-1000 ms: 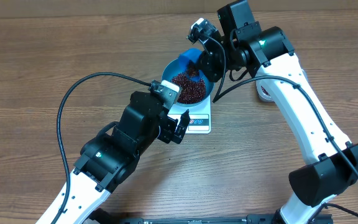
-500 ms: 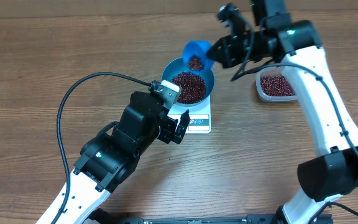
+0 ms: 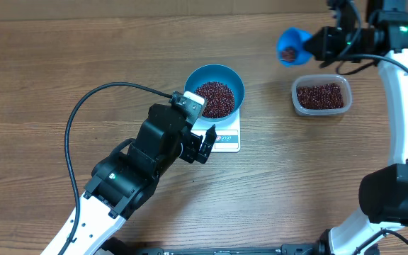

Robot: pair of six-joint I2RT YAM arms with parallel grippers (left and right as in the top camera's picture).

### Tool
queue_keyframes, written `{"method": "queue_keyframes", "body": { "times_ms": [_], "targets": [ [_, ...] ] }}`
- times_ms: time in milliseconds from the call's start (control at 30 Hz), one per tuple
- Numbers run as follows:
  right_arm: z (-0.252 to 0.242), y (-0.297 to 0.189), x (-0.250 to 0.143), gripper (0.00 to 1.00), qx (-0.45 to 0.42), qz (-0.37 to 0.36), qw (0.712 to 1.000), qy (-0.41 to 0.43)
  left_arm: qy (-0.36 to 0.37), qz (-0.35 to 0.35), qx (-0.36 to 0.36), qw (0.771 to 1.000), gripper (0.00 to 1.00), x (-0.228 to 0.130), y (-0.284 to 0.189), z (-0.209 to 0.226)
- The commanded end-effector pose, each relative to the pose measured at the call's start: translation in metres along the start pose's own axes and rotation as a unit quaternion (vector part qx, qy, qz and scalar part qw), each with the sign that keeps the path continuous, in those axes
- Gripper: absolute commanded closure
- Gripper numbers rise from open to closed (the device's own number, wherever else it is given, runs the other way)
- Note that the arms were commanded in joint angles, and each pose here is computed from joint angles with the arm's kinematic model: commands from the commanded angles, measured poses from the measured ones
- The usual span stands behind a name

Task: Scoop item into bowl and weigh 150g on scale
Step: 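Move the scoop with right gripper back to the bean container, then dip the scoop into the beans with right gripper to fill it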

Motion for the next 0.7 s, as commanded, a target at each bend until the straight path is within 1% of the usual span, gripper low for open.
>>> {"method": "queue_keyframes", "body": {
  "times_ms": [0,167,300,433,533,667],
  "targets": [
    [-0.029,-0.015,0.004,0.96,-0.085,-0.008,0.996,-0.030,0.001,-0.003,0.007,1.000,0.00,0.001,-0.001,0.003],
    [-0.049,-0.021,0.000,0.96,-0.139,0.000,0.990,-0.023,0.001,-0.003,0.007,1.000,0.00,0.001,-0.001,0.003],
    [-0.055,-0.023,-0.004,0.96,-0.159,0.012,0.986,-0.044,0.001,-0.003,0.007,1.000,0.00,0.001,-0.001,0.003],
    [-0.067,-0.027,-0.006,0.96,-0.207,0.021,0.977,-0.048,0.001,-0.003,0.007,1.000,0.00,0.001,-0.001,0.003],
    [-0.071,-0.029,-0.014,0.96,-0.230,0.044,0.970,-0.069,0.001,-0.003,0.007,1.000,0.01,0.001,-0.001,0.003],
    [-0.073,-0.031,-0.022,0.96,-0.253,0.066,0.962,-0.074,0.001,-0.003,0.008,1.000,0.00,0.001,-0.001,0.004]
  ]
}}
Point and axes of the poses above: each gripper's point midway between its finger pads, its own y axis out along the fingers, its own z axis along the line the jaws close on, x = y × z, the point moved 2 cm from there along -y, back along the fingers, and after that the axes turned 6 degrees about y, right-handed, at the moved point
